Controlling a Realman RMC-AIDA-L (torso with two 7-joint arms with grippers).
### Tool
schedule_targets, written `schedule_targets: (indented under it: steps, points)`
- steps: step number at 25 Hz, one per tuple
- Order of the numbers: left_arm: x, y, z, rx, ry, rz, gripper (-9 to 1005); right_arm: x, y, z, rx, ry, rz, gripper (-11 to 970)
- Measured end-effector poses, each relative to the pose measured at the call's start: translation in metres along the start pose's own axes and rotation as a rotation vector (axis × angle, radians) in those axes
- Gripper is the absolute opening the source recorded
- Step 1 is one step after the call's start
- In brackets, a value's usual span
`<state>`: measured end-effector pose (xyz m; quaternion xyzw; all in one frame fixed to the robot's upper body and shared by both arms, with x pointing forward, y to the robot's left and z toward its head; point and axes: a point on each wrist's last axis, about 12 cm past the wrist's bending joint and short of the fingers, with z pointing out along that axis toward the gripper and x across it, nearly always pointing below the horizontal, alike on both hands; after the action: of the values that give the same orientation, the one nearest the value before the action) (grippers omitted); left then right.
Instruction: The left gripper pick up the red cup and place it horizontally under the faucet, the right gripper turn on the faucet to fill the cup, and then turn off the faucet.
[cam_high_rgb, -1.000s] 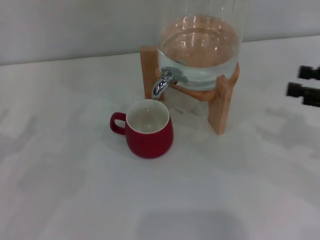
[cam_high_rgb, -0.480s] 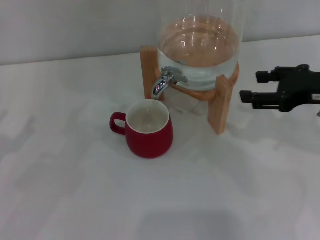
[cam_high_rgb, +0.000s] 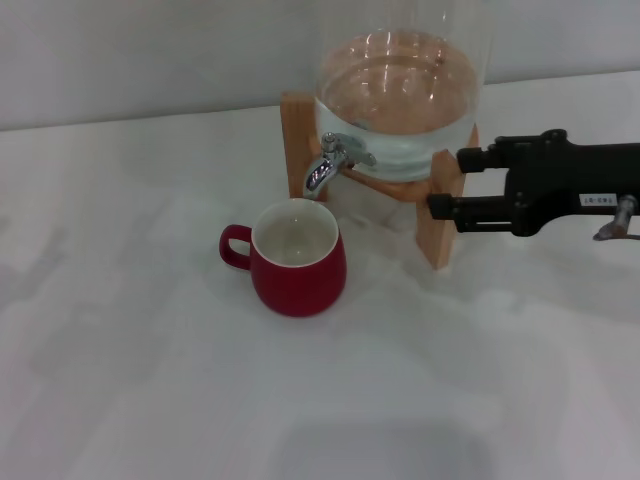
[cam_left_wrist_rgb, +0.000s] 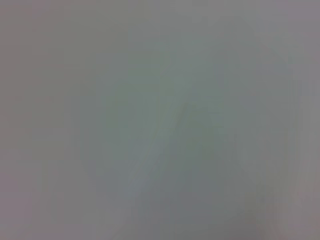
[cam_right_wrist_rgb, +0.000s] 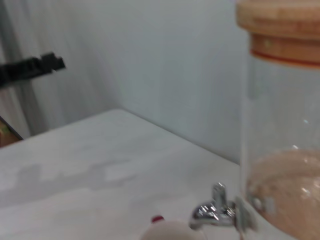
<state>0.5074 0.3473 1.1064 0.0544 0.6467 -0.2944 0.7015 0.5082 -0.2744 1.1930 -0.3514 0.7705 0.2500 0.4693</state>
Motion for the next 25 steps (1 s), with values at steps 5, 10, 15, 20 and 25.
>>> schedule_targets:
  steps: [5,10,15,20,25]
  points:
    - [-0.001,0.0,0.003,0.005,-0.001,0.0,889,-0.007,0.004,0.008,-0.029,-0.01,-0.01,724]
    - [-0.001,-0.001,0.003,0.008,-0.001,0.0,890,-0.01,0.008,0.021,-0.035,-0.017,-0.025,724]
    - [0.0,-0.001,0.002,0.011,-0.001,-0.001,890,-0.011,0.01,0.03,-0.021,-0.027,-0.029,724]
    - [0.0,-0.001,0.002,0.012,-0.001,-0.001,890,-0.01,0.013,0.038,-0.022,-0.03,-0.028,724]
    - [-0.001,-0.003,0.003,0.023,0.002,0.004,889,-0.007,0.012,0.045,-0.022,-0.027,-0.018,724]
